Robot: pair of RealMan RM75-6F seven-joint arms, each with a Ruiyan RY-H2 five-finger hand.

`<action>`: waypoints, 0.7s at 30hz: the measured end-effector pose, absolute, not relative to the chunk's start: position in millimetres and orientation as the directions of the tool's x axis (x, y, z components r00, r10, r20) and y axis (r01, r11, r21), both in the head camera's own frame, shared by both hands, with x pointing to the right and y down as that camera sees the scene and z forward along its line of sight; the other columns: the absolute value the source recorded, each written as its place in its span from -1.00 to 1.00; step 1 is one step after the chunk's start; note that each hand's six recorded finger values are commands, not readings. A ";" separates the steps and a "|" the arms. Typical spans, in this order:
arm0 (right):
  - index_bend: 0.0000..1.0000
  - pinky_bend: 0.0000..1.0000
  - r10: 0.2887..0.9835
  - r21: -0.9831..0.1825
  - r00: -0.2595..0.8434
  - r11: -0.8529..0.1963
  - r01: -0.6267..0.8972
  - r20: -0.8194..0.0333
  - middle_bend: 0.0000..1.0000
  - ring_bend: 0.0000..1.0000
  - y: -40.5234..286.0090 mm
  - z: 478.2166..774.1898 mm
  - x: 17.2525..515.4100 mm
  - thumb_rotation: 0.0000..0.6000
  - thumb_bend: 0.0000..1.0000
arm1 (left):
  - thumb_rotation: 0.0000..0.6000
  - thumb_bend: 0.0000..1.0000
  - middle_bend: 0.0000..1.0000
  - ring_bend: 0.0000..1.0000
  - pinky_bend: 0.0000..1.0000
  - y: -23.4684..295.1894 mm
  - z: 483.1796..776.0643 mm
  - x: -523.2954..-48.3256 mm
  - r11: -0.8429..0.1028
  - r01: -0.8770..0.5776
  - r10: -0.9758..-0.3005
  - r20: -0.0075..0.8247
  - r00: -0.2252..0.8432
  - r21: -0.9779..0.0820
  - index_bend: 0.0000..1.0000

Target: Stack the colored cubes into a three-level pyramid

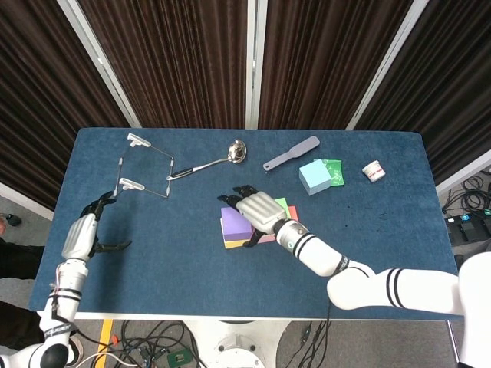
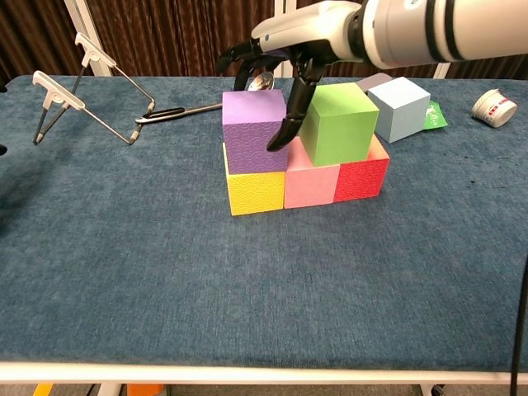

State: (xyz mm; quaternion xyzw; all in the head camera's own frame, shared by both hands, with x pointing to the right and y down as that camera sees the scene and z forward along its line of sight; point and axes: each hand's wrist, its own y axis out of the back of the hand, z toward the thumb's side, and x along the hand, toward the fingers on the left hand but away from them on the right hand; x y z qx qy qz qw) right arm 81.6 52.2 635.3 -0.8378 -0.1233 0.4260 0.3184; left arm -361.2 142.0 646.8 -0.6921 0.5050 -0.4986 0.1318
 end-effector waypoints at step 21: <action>-1.00 -1.00 0.527 -0.702 0.607 -0.708 -0.074 -0.595 -0.22 -1.00 46.0 639.0 73.3 1.00 -0.73 | 1.00 -0.81 -0.70 -0.91 -0.86 146.2 659.1 -368.9 -0.463 -0.580 -0.815 0.580 -0.019 -0.670 -0.89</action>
